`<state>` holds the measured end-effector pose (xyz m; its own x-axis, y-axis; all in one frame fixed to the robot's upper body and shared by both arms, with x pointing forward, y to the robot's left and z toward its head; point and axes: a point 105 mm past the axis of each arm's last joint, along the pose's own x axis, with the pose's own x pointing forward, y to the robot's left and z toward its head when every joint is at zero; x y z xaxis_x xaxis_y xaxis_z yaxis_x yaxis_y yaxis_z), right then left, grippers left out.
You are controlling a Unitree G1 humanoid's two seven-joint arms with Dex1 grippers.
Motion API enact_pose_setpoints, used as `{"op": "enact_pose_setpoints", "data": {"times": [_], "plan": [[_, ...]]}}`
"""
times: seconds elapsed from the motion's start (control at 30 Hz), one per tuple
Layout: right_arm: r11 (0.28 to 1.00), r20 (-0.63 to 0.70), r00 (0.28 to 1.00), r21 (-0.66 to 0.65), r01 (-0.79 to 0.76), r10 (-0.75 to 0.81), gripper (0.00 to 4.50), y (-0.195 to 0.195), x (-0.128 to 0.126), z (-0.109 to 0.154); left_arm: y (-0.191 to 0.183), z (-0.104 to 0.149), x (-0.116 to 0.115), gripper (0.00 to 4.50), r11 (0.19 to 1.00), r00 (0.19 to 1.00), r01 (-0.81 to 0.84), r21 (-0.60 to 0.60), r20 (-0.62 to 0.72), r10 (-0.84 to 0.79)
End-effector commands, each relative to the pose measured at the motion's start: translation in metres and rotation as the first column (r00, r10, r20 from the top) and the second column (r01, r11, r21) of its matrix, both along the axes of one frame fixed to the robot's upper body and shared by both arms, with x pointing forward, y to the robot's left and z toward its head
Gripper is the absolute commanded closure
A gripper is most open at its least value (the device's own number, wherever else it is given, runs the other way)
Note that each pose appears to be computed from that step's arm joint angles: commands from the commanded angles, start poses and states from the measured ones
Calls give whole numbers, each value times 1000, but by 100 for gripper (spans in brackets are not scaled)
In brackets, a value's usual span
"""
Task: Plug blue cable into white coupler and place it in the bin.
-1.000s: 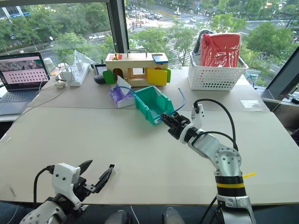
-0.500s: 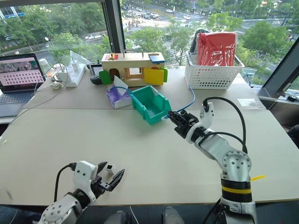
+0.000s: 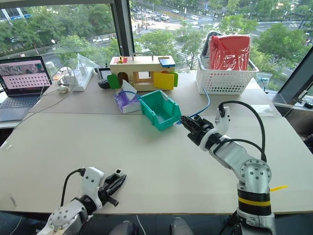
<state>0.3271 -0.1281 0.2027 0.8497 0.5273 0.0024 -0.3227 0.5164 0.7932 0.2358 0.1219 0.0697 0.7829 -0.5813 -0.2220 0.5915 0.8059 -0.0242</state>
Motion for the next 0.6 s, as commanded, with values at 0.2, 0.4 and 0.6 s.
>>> {"op": "enact_pose_setpoints", "data": {"times": [0.2,0.4,0.6], "plan": [[919,131,989,-393,-5,62,450,21,-45,-26,-60,22,37,387,940,943,332,78,-12,-332],[888,127,988,-460,-19,87,450,44,-66,-50,-72,18,45,387,871,893,449,201,-127,-431],[880,132,989,-476,2,69,450,44,-60,-56,-84,7,49,387,842,849,509,176,-262,-458]]}}
